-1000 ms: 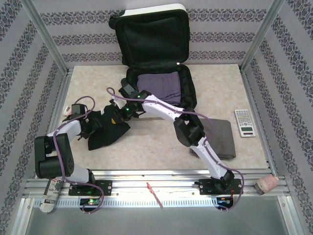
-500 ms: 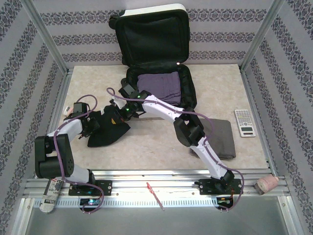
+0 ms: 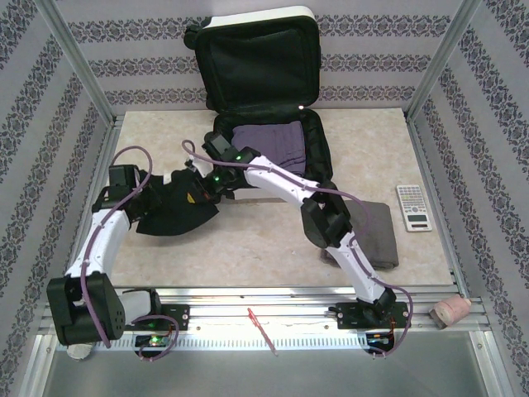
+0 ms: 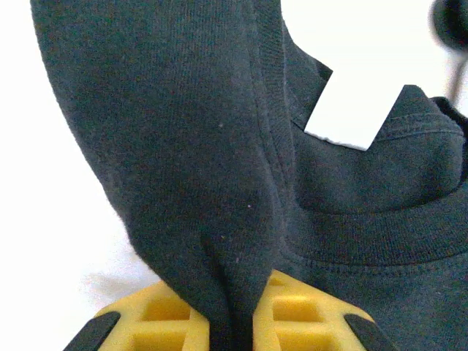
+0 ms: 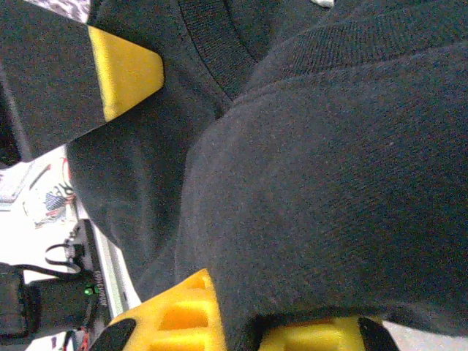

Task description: Pack the luggage

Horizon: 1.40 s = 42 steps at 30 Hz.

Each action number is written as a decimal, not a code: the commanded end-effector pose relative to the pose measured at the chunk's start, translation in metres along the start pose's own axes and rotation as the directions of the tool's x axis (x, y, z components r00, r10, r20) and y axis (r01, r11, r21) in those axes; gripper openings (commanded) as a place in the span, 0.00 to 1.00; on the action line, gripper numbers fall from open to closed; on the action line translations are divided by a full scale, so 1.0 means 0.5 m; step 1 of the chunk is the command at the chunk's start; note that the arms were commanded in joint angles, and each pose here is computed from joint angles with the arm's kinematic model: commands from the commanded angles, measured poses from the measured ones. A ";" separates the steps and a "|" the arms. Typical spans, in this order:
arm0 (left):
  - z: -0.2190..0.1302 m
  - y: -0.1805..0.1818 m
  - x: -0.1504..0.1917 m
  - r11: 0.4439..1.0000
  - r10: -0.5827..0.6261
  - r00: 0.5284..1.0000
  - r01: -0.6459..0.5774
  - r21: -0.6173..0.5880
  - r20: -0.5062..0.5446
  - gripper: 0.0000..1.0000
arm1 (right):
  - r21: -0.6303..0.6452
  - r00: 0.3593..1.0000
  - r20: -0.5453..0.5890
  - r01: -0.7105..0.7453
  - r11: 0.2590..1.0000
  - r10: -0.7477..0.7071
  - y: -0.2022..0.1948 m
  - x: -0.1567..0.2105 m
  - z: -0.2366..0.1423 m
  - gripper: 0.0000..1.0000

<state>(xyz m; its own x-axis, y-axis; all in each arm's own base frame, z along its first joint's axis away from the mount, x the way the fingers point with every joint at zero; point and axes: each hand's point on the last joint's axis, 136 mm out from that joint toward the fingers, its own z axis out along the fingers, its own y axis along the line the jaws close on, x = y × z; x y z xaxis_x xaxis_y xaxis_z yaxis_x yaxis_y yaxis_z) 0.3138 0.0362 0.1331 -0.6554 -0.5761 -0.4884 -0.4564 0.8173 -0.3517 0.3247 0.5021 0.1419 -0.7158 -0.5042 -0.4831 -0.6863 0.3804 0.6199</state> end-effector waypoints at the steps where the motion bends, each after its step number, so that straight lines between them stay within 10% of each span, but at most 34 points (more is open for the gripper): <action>1: -0.060 -0.046 -0.040 0.997 0.004 0.998 -0.009 0.071 0.066 0.00 | -0.048 0.990 0.098 0.106 0.993 -0.100 0.079 -0.058 -0.092 0.00; 11: -0.089 -0.126 -0.082 0.977 -0.058 0.990 0.030 0.210 0.131 0.00 | 0.001 0.977 0.186 0.108 0.994 -0.106 0.056 -0.114 -0.190 0.00; 23: -0.069 -0.390 -0.151 0.915 0.044 0.983 -0.112 0.389 0.178 0.00 | 0.135 0.963 0.261 0.034 0.990 -0.069 -0.065 -0.118 -0.338 0.00; 42: 0.121 -0.643 -0.140 0.873 0.167 0.980 -0.199 0.445 0.110 0.00 | 0.263 0.914 0.374 -0.266 0.927 0.156 -0.370 -0.057 -0.536 0.00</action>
<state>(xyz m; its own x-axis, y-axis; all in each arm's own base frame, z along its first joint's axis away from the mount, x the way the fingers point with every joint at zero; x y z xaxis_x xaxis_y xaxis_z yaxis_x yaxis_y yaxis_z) 0.5284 -0.1784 0.2190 -0.6840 -0.4148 -0.6000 -0.0263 0.8361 -0.5480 0.4972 0.2533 0.2292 -0.7951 -0.1099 -0.5964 -0.5054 0.6638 0.5514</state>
